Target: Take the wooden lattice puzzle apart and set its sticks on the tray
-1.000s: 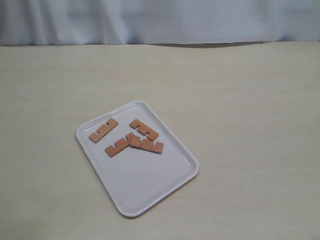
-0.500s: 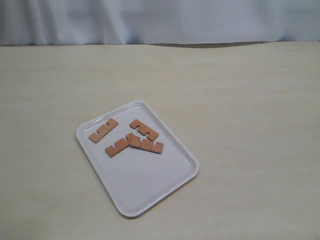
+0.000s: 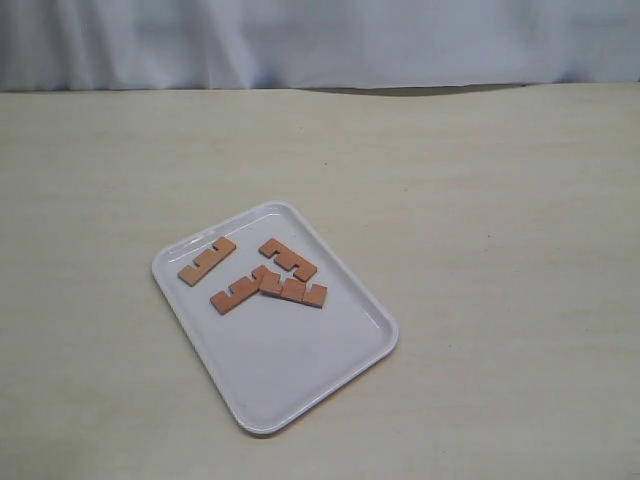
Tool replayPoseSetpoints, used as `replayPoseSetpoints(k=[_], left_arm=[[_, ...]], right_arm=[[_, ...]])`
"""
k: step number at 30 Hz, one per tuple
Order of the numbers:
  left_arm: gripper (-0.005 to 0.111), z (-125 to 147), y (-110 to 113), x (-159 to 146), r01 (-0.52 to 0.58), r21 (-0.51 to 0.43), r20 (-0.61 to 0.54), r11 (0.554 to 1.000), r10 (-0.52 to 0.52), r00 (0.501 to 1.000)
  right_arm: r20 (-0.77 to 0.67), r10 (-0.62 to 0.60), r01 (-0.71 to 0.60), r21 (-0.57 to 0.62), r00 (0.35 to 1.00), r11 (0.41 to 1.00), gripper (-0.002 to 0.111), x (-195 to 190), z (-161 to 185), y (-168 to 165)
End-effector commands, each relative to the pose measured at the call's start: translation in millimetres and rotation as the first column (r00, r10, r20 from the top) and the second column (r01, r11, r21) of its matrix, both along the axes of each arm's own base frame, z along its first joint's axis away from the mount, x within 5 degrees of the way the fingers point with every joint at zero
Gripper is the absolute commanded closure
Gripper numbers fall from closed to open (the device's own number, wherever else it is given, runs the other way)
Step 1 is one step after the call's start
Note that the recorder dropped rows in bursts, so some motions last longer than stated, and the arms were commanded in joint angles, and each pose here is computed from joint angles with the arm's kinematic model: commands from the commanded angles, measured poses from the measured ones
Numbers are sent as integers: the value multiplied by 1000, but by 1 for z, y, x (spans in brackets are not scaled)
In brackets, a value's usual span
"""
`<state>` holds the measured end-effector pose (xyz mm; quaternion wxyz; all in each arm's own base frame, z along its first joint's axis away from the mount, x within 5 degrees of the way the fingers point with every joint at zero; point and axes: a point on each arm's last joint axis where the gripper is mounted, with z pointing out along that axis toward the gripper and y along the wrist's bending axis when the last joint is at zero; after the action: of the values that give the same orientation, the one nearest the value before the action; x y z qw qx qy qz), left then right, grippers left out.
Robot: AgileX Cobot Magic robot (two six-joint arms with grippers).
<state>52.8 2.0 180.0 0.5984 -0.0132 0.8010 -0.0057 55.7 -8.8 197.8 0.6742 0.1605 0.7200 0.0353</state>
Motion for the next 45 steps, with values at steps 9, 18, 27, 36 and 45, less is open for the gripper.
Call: replayPoseSetpoints(k=[9,18,27,36,45], left_arm=[[107,1,-1,0,10,0,17,1000,-10,1000],[107,1,-1,0,10,0,17,1000,-10,1000],[107,1,-1,0,10,0,17,1000,-10,1000],[107,1,-1,0,10,0,17,1000,-10,1000],[107,1,-1,0,10,0,17,1000,-10,1000]], right_arm=[[-129,-5,-4,-75,992,997,104,-2,-11,-1],[-195,-13,-11,-122,981,992,104,-3,-16,-2],[-195,-13,-11,-122,981,992,104,-3,-16,-2],[-195,-13,-11,-122,981,992,104,-3,-16,-2],[-195,-13,-11,-122,981,992,104,-3,-16,-2]])
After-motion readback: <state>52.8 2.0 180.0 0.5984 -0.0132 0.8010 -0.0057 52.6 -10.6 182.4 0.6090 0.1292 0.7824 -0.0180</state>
